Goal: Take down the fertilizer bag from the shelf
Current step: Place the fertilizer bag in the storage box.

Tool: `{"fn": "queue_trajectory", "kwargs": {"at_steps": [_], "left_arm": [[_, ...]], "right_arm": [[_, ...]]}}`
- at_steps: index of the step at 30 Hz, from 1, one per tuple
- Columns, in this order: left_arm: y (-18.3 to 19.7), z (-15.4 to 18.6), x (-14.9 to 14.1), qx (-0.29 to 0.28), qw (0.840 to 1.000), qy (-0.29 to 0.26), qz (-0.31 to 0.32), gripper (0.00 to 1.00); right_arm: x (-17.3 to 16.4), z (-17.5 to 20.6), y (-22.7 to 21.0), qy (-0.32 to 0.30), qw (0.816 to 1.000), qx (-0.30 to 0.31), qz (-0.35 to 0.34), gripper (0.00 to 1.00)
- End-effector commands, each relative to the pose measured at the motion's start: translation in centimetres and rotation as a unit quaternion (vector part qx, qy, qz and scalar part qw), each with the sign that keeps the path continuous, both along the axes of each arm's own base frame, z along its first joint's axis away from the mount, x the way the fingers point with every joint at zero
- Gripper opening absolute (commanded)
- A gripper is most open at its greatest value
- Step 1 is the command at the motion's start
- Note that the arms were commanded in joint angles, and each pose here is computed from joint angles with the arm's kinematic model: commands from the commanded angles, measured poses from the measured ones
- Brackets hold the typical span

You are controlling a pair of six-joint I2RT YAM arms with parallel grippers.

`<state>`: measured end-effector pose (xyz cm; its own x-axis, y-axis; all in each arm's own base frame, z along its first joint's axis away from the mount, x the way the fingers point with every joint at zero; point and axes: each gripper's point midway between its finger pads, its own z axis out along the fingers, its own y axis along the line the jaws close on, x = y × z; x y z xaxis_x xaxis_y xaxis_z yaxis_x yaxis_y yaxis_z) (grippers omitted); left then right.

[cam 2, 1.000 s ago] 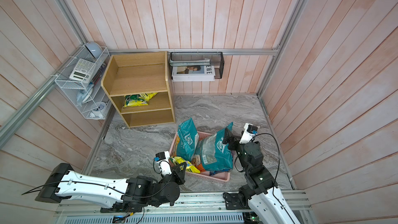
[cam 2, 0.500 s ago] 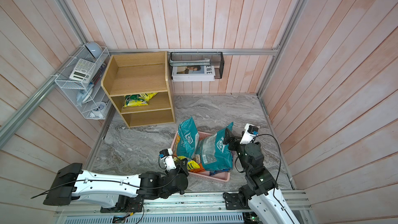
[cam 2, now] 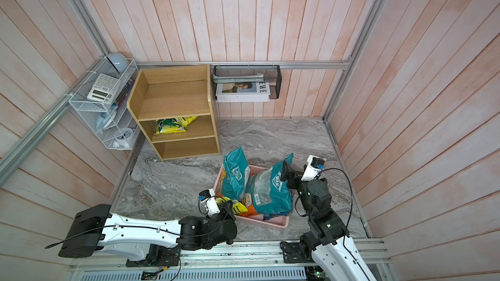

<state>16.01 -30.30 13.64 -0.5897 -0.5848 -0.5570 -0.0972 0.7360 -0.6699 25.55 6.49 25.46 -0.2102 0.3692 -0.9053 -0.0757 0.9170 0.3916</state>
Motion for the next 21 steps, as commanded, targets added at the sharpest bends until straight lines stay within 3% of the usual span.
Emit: {"fn": "queue_trajectory", "kwargs": {"at_steps": [1, 15, 17, 20, 21], "left_arm": [[1.8, -0.9, 0.8, 0.054, 0.998, -0.013, 0.022, 0.0], [2.5, -2.5, 0.6, 0.145, 0.989, -0.003, 0.007, 0.0], [1.9, -2.2, 0.6, 0.158, 0.987, -0.007, -0.01, 0.09], [1.4, -0.2, 0.8, 0.162, 0.986, -0.024, -0.024, 0.52], [1.3, 0.9, 0.9, 0.159, 0.986, -0.034, -0.029, 0.55]], "right_arm": [[-0.1, -1.2, 0.1, 0.017, 1.0, -0.003, 0.004, 0.98], [-0.3, -1.1, -0.1, 0.013, 1.0, -0.003, 0.001, 0.98], [-0.3, -1.1, -0.1, 0.014, 1.0, -0.002, 0.002, 0.98], [-0.3, -1.1, 0.0, 0.016, 1.0, -0.002, 0.004, 0.98], [-0.2, -1.1, 0.0, 0.016, 1.0, -0.002, 0.003, 0.98]]}}
